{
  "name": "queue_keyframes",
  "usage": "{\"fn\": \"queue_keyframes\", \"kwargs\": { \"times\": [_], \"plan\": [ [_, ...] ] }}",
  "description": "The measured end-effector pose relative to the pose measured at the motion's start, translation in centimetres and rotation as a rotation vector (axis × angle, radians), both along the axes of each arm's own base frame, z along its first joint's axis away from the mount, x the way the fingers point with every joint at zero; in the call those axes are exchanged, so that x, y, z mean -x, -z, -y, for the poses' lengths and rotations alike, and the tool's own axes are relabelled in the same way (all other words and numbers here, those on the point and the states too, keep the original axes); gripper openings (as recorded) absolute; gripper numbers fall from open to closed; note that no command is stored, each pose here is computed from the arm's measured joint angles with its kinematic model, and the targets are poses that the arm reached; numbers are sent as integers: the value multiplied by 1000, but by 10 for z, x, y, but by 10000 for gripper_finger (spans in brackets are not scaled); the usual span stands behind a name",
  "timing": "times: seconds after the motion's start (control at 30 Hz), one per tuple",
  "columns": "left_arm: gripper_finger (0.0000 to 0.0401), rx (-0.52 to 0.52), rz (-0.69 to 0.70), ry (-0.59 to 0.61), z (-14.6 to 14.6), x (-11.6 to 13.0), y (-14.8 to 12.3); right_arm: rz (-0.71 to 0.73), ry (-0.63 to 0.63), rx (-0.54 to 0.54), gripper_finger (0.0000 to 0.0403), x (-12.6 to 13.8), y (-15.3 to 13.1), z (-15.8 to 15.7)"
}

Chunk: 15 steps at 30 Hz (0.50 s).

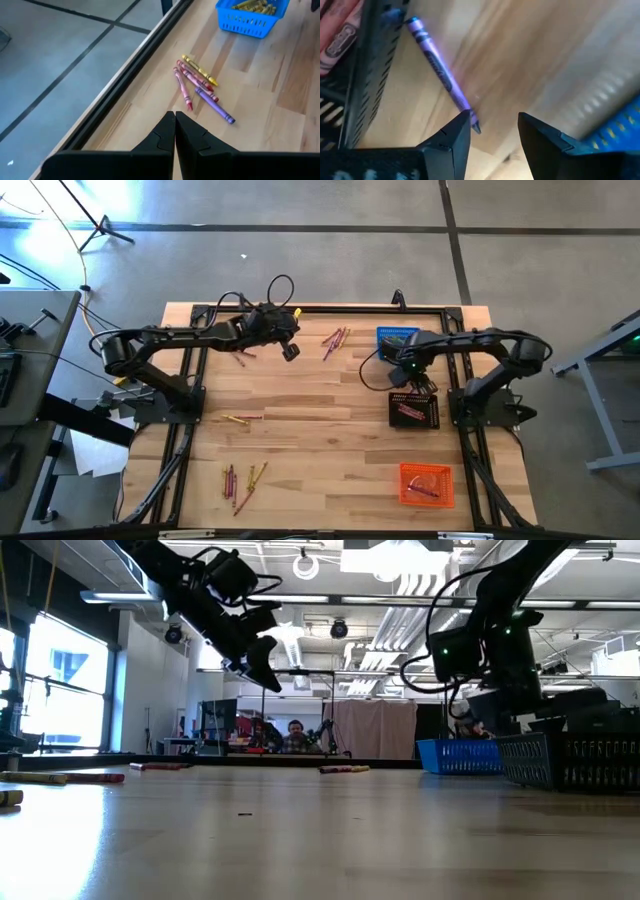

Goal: Sort crayons
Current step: Put the violet crayon into the orange bin

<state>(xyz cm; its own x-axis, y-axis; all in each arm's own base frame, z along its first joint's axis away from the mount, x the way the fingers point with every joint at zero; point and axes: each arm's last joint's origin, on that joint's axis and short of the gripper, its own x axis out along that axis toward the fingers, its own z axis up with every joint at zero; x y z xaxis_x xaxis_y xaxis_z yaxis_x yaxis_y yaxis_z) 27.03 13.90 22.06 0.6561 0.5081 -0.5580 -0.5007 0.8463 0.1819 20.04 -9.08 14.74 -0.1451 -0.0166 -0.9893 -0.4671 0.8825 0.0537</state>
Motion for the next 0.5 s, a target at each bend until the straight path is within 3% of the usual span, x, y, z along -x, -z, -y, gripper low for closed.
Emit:
{"fn": "queue_keyframes", "kwargs": {
  "times": [0.27,0.5],
  "plan": [
    [0,0,2,-2,0,0,0,-64,-38,-53,123,-3,12,-5],
    [0,-2,8,-3,0,0,-1,-34,-34,12,114,-7,11,-3]
  ]
}}
